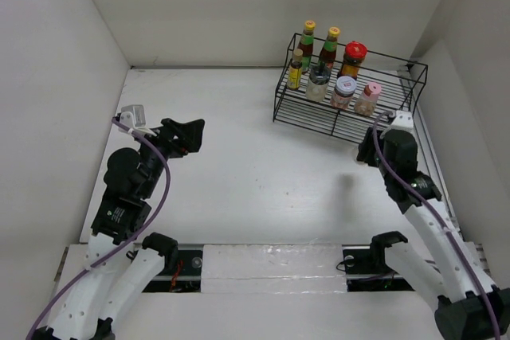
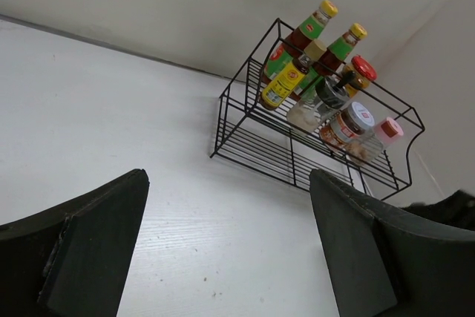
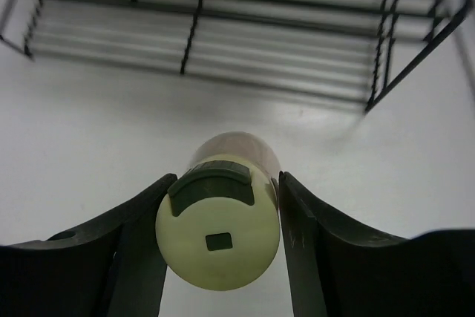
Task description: Organize the condiment bottles
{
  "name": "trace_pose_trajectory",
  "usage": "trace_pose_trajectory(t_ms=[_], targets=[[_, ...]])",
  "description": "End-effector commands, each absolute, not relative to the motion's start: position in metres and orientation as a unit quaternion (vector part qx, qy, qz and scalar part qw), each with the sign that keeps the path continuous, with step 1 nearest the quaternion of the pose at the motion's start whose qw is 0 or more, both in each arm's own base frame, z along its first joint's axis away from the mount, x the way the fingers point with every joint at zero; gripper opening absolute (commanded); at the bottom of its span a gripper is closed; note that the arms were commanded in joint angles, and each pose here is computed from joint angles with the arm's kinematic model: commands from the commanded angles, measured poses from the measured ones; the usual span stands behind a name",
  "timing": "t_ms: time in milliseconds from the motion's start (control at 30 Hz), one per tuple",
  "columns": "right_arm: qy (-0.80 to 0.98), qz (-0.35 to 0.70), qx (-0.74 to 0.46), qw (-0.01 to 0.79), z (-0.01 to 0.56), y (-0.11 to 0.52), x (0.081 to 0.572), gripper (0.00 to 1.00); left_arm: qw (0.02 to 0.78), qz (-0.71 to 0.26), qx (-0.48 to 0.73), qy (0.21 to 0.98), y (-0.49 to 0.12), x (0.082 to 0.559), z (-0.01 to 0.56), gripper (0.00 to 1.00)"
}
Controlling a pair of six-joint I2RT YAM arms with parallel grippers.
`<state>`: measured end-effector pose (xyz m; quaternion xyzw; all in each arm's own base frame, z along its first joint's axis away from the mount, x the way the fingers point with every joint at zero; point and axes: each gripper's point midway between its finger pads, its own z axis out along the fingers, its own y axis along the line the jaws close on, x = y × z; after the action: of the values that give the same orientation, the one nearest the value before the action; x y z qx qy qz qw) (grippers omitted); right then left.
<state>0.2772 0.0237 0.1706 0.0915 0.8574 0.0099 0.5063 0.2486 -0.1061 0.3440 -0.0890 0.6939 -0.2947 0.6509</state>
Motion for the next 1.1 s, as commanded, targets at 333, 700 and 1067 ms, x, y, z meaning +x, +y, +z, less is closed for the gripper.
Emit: trace_pose_trajectory(t_ms=[333, 700, 1067], targets=[[0.719, -0.066, 0.179, 0.668, 0.344, -0.044, 0.347, 0.52, 0.667, -0.303, -0.079, 0.676, -0.108, 0.248, 0.358, 0.86], [0.764, -0.048, 0.163, 0.622, 0.302, -0.076, 0.416, 0.55, 0.665, -0.297, -0.083, 0.68, -0.107, 0.251, 0.355, 0.87], [0.775, -0.032, 0.179, 0.606, 0.274, -0.085, 0.417, 0.83, 0.659, -0.294, -0.083, 0.687, -0.109, 0.255, 0.35, 0.87]])
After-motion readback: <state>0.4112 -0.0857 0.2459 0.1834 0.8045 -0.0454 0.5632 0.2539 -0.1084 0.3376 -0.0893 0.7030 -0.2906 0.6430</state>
